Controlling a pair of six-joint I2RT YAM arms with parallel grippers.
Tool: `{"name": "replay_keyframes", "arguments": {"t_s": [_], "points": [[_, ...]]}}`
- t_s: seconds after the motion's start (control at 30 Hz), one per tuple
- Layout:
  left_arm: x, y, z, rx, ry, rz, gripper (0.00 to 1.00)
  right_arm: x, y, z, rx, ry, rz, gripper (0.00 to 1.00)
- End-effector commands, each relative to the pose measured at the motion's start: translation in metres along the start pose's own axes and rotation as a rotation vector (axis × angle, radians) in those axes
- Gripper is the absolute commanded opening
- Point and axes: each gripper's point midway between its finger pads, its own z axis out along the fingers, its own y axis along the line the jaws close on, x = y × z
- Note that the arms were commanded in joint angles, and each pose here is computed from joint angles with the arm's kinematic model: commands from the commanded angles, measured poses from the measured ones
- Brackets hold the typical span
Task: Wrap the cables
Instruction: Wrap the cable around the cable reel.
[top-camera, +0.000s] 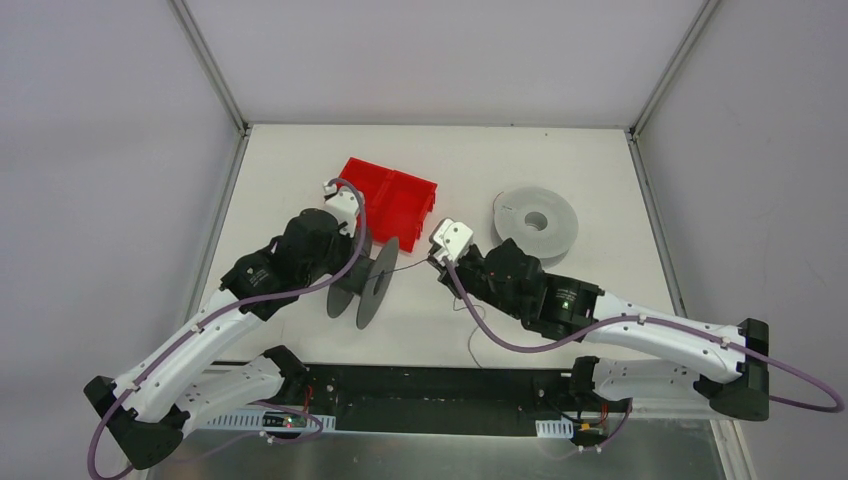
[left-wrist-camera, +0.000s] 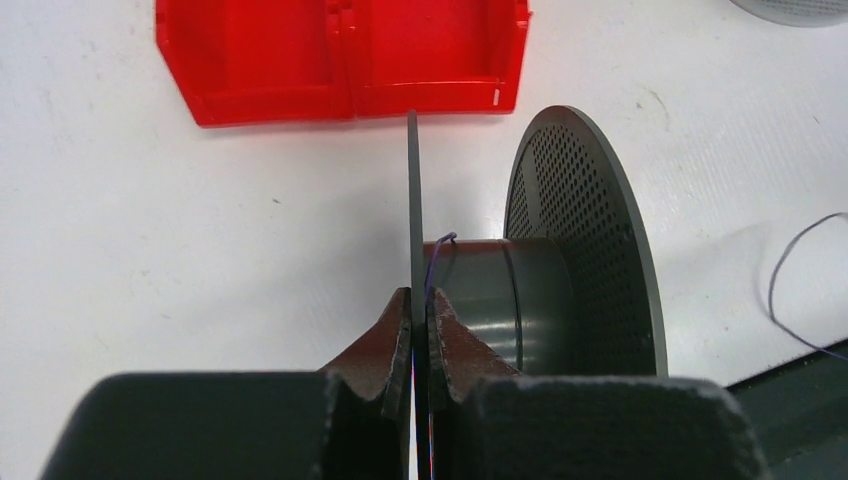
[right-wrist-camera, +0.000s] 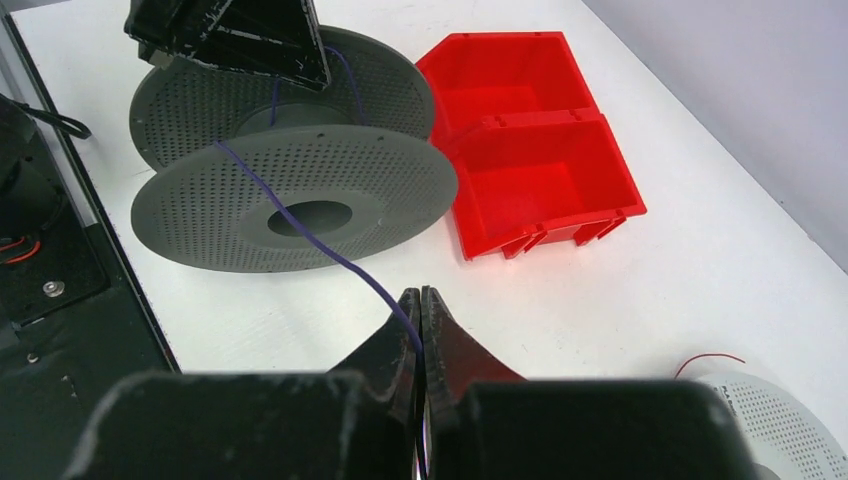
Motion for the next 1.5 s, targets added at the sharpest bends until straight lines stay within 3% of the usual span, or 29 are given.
{"name": "replay_keyframes", "arguments": {"t_s": [0.0,0.23,0.43,0.53,0.7,1.07,1.47], "points": [[-0.006,-0.018,-0.005,0.123,-0.019,0.043,0.00,-0.030,-0.009,-0.008,-0.002,-0.060,-0.017,0.00],[0.012,-0.051,-0.019,0.347,0.046,0.094,0.00,-0.036,-0.051,0.017,0.062,-0.043,0.026,0.00],[0.000,-0.074,-0.055,0.502,0.054,0.016,0.00,0.030,-0.066,0.037,-0.003,0.103,0.107,0.00],[-0.020,-0.068,-0.071,0.479,-0.003,-0.058,0.00,0.071,-0.053,0.041,-0.060,0.151,0.143,0.00],[-0.064,-0.064,-0.097,0.471,-0.096,-0.199,0.00,0.111,-0.019,0.037,-0.193,0.076,0.133,0.01],[-0.089,-0.051,-0.104,0.398,-0.193,-0.412,0.00,0.130,0.015,0.034,-0.309,-0.053,0.249,0.10],[-0.104,-0.031,-0.093,0.315,-0.347,-0.681,0.00,0.169,0.046,0.047,-0.271,0.001,0.352,0.12]]}}
